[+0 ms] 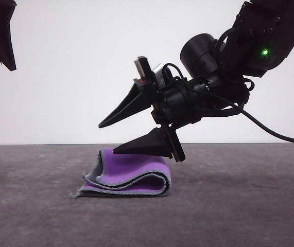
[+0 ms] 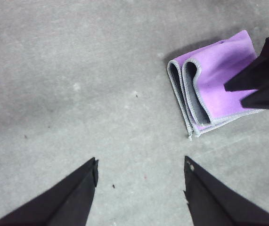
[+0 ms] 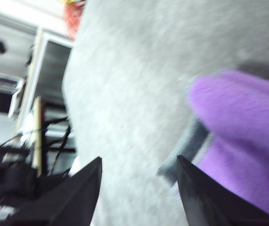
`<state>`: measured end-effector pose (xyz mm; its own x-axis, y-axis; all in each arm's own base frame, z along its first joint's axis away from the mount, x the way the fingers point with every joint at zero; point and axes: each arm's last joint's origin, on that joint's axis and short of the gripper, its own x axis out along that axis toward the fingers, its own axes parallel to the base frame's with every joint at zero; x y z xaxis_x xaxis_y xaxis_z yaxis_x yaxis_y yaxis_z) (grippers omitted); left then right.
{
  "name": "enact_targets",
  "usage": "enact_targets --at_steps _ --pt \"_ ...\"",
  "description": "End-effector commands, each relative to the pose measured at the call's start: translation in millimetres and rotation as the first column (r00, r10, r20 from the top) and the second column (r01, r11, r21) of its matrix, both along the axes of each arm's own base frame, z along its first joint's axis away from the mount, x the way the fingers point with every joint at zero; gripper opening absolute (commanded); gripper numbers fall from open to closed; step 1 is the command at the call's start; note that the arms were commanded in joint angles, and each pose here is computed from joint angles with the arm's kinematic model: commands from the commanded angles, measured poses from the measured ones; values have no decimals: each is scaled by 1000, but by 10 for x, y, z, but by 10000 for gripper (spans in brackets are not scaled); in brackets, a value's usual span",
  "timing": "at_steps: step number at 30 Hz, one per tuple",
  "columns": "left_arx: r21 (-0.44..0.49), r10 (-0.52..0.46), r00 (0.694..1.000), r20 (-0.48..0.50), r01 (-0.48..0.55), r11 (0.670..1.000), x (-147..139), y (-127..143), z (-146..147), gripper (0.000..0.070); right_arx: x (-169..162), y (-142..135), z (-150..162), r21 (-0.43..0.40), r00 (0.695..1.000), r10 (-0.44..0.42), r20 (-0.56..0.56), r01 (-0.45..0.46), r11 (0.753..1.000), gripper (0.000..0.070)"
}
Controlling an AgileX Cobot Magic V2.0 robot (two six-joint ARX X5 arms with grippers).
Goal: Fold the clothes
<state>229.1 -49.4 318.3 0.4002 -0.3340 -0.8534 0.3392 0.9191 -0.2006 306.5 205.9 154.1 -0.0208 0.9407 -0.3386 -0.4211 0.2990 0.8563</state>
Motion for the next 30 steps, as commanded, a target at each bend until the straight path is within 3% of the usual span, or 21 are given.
enact_targets --at_steps 1,5,8,12,15,18,20,21,26,30 --pt "-4 4 1000 5 -4 1000 31 -12 13 354 48 -9 30 18 999 24 43 -24 1000 319" --pt "-5 3 1000 13 -3 1000 38 -13 17 354 79 -210 172 -10 995 -14 96 15 1000 319" --pt "-9 11 1000 29 -11 1000 55 1 24 355 66 -435 323 -77 985 -63 159 76 994 319" --pt "-10 31 999 35 -31 999 69 47 28 355 -43 -829 567 -239 957 -126 260 190 952 319" --pt "-10 49 998 34 -49 999 76 90 27 355 -211 -1138 774 -390 930 -154 335 286 875 319" --pt "-10 65 997 36 -65 998 84 129 28 354 -414 -1395 974 -529 895 -171 412 388 755 319" --pt "-11 74 996 40 -74 997 90 148 30 355 -539 -1546 1093 -575 867 -190 461 454 680 319" --pt "-11 78 996 42 -77 997 93 157 31 354 -596 -1613 1146 -580 852 -203 483 485 655 319" --pt "-12 91 995 40 -91 996 96 187 30 354 -844 -1896 1338 -568 803 -267 533 573 591 319" --pt "-14 97 995 37 -96 995 96 188 30 354 -923 -2018 1424 -540 763 -316 563 630 558 319"
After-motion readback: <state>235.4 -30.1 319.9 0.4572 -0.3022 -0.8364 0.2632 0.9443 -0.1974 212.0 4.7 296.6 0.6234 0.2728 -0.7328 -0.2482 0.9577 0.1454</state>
